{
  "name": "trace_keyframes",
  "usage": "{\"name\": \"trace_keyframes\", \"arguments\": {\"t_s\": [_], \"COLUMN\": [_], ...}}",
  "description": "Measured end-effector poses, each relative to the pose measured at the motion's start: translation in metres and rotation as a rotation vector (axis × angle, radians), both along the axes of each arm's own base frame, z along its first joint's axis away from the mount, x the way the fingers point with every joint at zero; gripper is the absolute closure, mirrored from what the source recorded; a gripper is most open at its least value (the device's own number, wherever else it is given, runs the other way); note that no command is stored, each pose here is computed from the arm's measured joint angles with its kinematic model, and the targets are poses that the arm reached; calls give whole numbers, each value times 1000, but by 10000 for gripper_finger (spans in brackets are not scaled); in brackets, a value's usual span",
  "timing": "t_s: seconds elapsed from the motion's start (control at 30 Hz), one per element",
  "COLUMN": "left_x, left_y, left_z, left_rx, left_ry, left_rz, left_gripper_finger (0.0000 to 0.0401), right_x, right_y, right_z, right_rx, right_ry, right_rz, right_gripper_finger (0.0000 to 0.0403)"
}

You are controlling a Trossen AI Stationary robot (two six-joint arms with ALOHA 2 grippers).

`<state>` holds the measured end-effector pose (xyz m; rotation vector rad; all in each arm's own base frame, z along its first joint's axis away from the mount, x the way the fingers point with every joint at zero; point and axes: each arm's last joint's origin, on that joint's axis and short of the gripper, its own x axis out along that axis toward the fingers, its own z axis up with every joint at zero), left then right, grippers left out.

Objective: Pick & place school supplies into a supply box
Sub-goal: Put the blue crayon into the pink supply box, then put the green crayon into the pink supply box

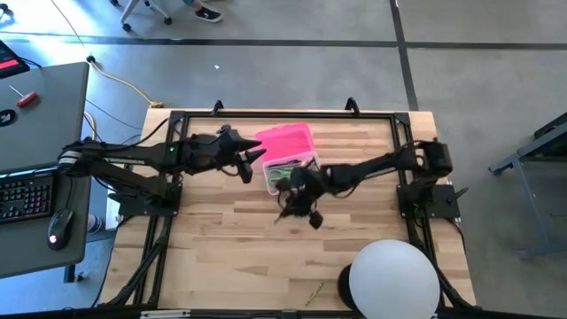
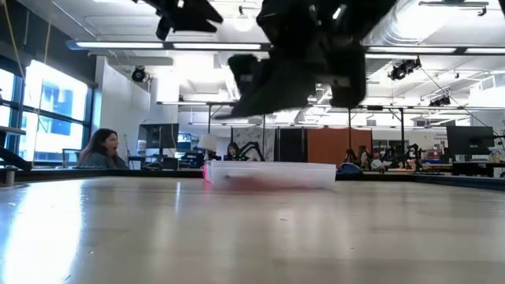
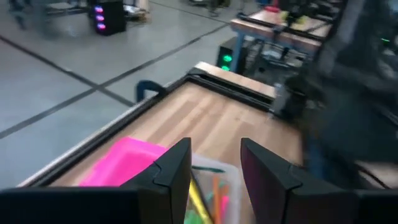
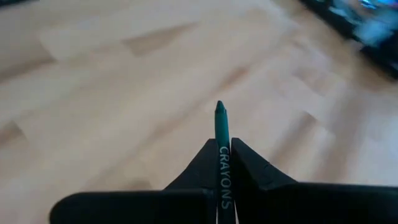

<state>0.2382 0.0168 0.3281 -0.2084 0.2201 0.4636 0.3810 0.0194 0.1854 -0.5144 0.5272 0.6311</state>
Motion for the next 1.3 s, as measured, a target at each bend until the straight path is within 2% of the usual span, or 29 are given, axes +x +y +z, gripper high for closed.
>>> {"name": "trace_keyframes", "arguments": {"t_s": [0.13, 0.3, 0.47, 0.6, 0.7, 0.97, 1.07, 1.17, 1.3], "left_x": [-3, -5, -7, -8, -8, -8, -8, -8, -9], "left_y": [-16, -37, -48, -52, -52, -51, -51, -51, -51], "left_z": [3, 4, 3, 4, 4, 4, 4, 3, 2], "left_rx": [7, 31, 51, 63, 64, 42, 40, 42, 43], "left_ry": [-13, -15, -13, -16, -16, -27, -25, -18, -12], "left_rz": [-52, -64, -52, -29, -22, -11, -11, -11, -11], "left_gripper_finger": [231, 231, 231, 231, 231, 231, 231, 231, 231], "right_x": [-17, -42, -64, -75, -76, -77, -76, -75, -75], "right_y": [-43, -89, -98, -99, -99, -98, -91, -72, -37], "right_z": [6, -14, -37, -49, -51, -51, -45, -33, -23], "right_rx": [-9, 45, 83, 32, 31, 35, 59, 161, 367], "right_ry": [-26, -200, -221, -193, -183, -183, -202, -228, -197], "right_rz": [-132, -312, -445, -537, -554, -554, -502, -341, -20], "right_gripper_finger": [399, 397, 397, 383, 366, 325, 316, 312, 313]}}
